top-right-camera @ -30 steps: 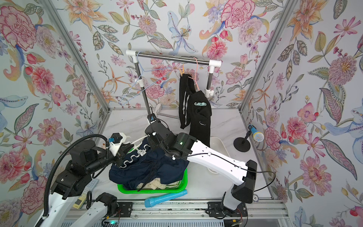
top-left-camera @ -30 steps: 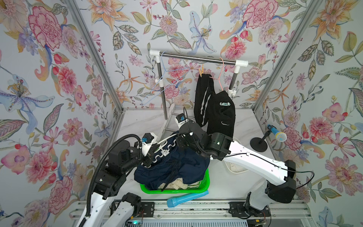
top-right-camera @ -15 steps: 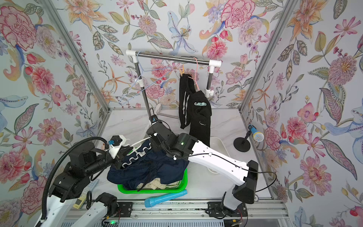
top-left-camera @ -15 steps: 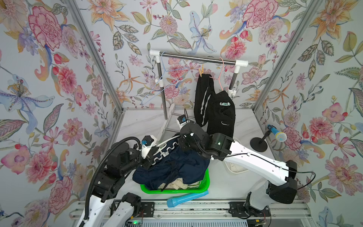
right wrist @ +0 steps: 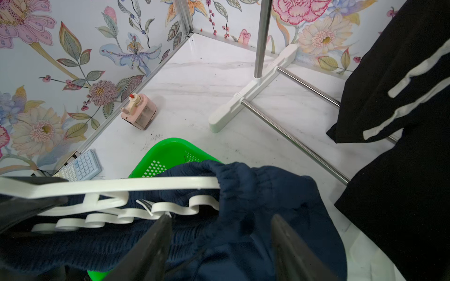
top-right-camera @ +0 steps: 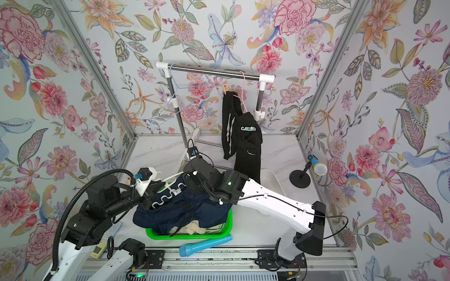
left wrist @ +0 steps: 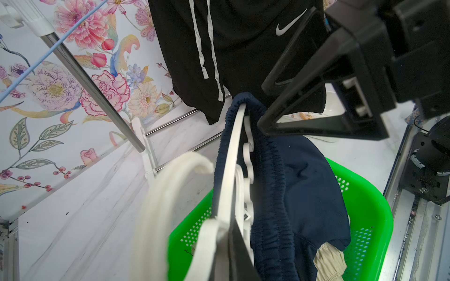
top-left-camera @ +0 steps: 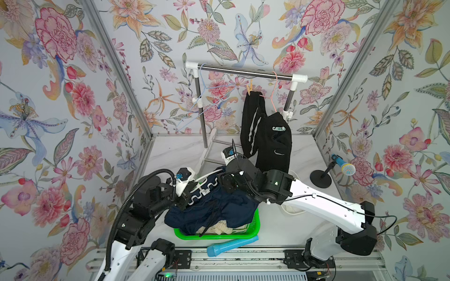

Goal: Remove the clothespins securing shorts to the hanger
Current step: Remove the shorts from the hanger.

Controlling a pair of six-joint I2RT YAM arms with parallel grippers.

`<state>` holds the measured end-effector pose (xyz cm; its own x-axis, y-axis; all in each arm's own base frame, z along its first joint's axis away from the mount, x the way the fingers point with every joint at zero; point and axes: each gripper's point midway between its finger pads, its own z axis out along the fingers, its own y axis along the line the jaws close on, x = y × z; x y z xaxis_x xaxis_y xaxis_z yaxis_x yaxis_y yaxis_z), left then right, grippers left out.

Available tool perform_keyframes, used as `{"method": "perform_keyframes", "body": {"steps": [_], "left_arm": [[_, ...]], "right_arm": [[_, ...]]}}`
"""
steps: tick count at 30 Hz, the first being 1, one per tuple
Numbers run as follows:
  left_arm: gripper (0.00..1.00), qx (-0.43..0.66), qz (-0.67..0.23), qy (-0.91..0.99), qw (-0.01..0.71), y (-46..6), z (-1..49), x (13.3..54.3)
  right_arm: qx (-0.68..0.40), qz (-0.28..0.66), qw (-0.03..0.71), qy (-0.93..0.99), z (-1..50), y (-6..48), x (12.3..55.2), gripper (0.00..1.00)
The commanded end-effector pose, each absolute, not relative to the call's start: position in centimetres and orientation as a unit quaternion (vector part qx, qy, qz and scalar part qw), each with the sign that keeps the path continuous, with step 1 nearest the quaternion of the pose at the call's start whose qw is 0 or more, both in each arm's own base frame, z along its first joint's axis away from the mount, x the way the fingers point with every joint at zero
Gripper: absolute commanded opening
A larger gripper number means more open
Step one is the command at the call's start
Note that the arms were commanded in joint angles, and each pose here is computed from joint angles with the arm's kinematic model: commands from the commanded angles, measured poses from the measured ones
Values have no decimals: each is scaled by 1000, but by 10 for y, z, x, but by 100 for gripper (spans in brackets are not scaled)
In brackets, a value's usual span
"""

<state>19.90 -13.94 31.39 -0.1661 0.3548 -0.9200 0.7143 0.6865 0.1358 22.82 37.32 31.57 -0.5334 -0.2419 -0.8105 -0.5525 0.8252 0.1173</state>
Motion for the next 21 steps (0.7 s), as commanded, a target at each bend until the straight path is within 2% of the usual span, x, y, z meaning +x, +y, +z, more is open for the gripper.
{"method": "perform_keyframes", "body": {"steps": [1,5,10,13,14,16,18,21], "left_arm": [[0,365,-174,721,563,-143,331,200],[0,367,-177,716,567,-144,335,197],[0,366,-182,710,573,-145,339,194],[0,370,-181,715,566,-145,335,194],[0,372,-182,716,562,-145,333,194],[0,374,-182,719,557,-145,330,192],[0,385,-177,720,549,-144,326,189],[0,398,-174,722,539,-143,321,183]], "right_arm": [[-215,163,414,869,297,371,232,66],[-197,149,414,876,288,364,242,61],[-191,139,413,880,283,361,249,46],[-190,134,417,879,284,358,251,27],[-190,131,419,878,284,355,251,16],[-184,125,425,877,286,348,252,5],[-174,122,433,876,292,337,254,1],[-161,119,444,874,299,321,256,0]]}}
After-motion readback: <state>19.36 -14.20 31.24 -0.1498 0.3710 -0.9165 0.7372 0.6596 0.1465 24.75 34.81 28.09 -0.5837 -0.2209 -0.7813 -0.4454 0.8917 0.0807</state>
